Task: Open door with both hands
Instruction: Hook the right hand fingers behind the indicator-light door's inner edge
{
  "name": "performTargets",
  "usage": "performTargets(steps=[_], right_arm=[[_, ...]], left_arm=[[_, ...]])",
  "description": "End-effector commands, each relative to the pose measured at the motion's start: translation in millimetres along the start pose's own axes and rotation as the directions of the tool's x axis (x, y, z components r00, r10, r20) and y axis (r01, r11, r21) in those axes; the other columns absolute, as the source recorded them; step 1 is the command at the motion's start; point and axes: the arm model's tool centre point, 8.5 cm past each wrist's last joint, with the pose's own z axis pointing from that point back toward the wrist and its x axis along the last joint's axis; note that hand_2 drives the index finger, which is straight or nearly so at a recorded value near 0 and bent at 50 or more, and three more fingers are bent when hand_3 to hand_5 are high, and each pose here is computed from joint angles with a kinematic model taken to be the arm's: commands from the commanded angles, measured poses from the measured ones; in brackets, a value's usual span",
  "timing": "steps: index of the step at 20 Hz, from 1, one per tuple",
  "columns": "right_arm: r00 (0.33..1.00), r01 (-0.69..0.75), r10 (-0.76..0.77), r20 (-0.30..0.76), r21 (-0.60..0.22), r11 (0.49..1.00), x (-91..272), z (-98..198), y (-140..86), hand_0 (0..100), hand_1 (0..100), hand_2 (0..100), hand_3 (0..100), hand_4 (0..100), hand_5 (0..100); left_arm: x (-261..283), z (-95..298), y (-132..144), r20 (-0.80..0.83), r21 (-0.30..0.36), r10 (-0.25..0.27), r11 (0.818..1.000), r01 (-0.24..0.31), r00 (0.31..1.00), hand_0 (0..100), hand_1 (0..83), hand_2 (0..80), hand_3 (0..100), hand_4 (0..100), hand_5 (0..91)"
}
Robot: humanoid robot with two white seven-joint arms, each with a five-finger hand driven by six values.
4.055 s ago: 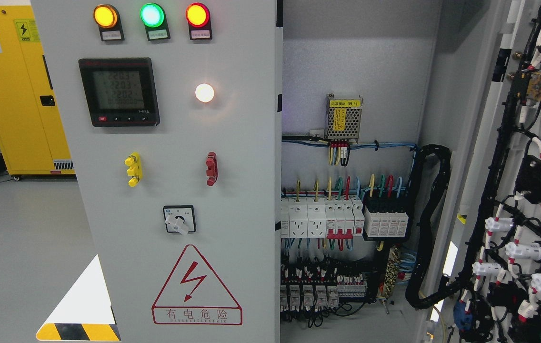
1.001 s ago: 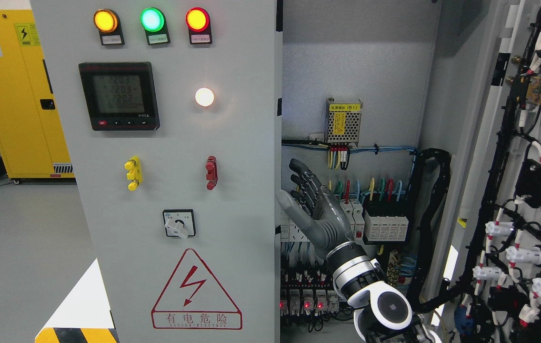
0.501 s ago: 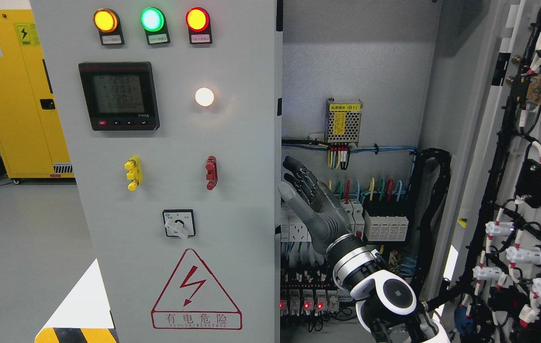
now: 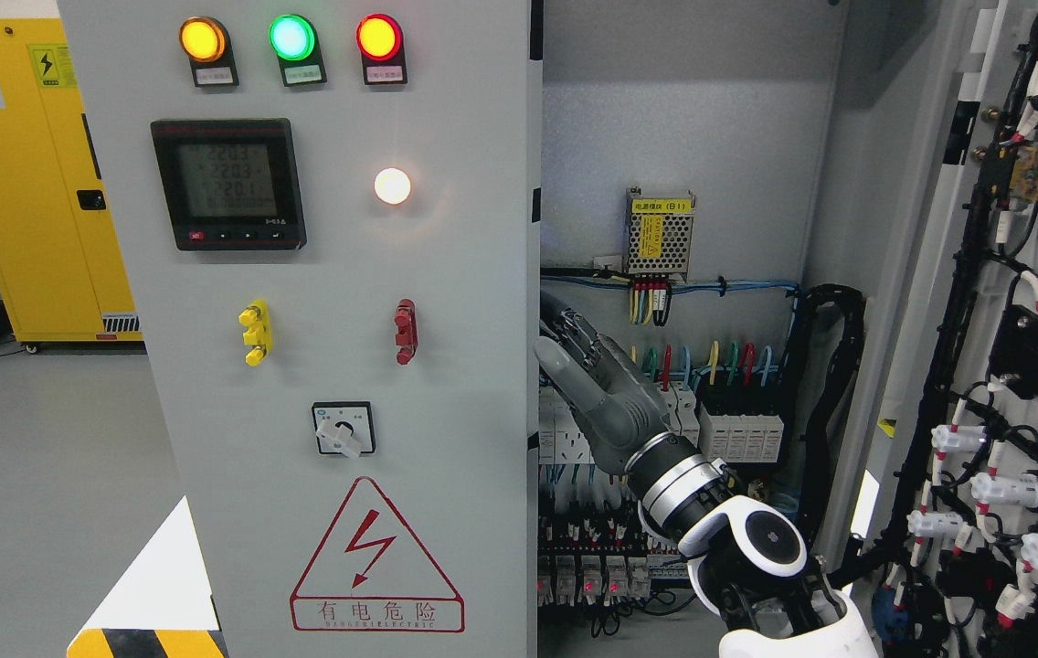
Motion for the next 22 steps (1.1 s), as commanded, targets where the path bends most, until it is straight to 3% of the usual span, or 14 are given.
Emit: performTargets(steps=[1,7,11,22], right_arm=[[0.999,0.027,-0.027,-0.023,0.002,1.0,-7,-2,-16,0,50,4,0,0,0],[0.997,0.078,-0.078,-0.012,0.002,0.997,-4,-5,-23,0,50,4,0,0,0],[0.995,0.094,-0.093,-0.019,0.081,0.992,-7,-5,-19,0,50,4,0,0,0],[0.993,0.11,-0.107,-0.039,0.095,0.989,-9,-13,-25,0,50,4,0,0,0]], left_arm=[[2,0,0,0.005,-0.001,0.0,1.0,0.0,1.0,12,55.6,0.0,0,0,0.0],[0,0,-1,0.001,-0.002,0.0,1.0,0.0,1.0,12,55.6,0.0,0,0,0.0],[-1,0,0,-0.001,-0.001,0.0,1.0,0.0,1.0,12,55.6,0.0,0,0,0.0],[-2,0,-1,-0.003,-0.002,0.001,1.0,-0.001,1.0,12,55.6,0.0,0,0,0.0]])
